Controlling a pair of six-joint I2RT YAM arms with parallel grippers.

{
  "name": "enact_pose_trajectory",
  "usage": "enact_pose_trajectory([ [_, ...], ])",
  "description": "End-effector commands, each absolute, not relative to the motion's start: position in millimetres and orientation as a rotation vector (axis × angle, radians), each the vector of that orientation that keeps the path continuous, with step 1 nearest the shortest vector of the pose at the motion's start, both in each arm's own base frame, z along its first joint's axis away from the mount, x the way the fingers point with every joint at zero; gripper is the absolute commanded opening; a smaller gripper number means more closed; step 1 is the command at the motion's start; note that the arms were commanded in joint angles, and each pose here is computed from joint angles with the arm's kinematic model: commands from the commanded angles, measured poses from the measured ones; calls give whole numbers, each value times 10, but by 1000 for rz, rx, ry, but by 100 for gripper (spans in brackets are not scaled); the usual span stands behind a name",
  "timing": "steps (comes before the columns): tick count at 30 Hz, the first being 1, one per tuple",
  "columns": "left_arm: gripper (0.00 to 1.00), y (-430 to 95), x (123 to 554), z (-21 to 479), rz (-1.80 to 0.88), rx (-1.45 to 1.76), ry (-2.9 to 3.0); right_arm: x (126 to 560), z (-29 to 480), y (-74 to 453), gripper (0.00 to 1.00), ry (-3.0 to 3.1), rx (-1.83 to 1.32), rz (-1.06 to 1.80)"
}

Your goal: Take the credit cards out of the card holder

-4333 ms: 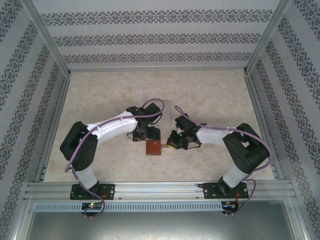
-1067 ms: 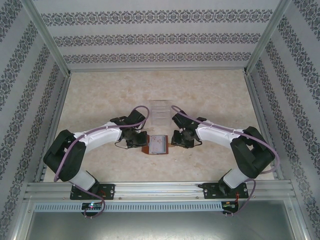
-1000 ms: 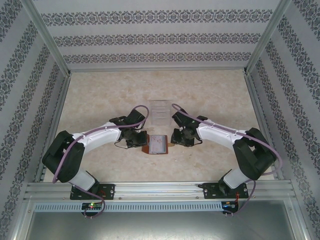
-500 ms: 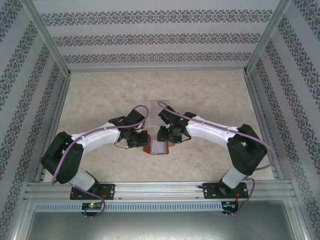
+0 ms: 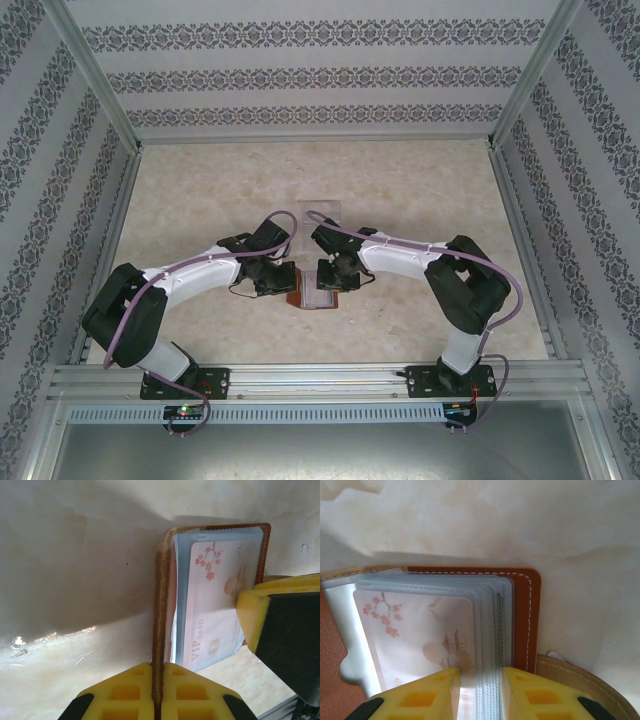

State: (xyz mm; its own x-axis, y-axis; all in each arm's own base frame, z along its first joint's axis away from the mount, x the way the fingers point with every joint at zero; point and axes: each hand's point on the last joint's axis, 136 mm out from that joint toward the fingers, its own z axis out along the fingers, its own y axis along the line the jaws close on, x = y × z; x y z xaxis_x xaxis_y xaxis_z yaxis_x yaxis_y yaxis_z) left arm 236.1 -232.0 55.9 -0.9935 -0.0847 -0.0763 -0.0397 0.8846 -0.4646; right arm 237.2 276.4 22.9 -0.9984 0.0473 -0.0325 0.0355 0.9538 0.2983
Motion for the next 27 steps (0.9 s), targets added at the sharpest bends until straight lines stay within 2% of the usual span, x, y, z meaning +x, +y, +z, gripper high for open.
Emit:
enact_pose_trajectory([
  [1,9,-2269,2339,481,-692,-102,2974,2365,123,2728,29,3077,75,418],
  [8,23,-1891,2245,238,-340,-105,3085,2329,24,2651,27,3097,79,369],
  [18,47,-1731,2137,28,-157,-90,3189,2307,14,2626,27,3098,90,372],
  [27,48,-1488,2119,82,165,8,3207,2295,22,2632,27,3094,95,389],
])
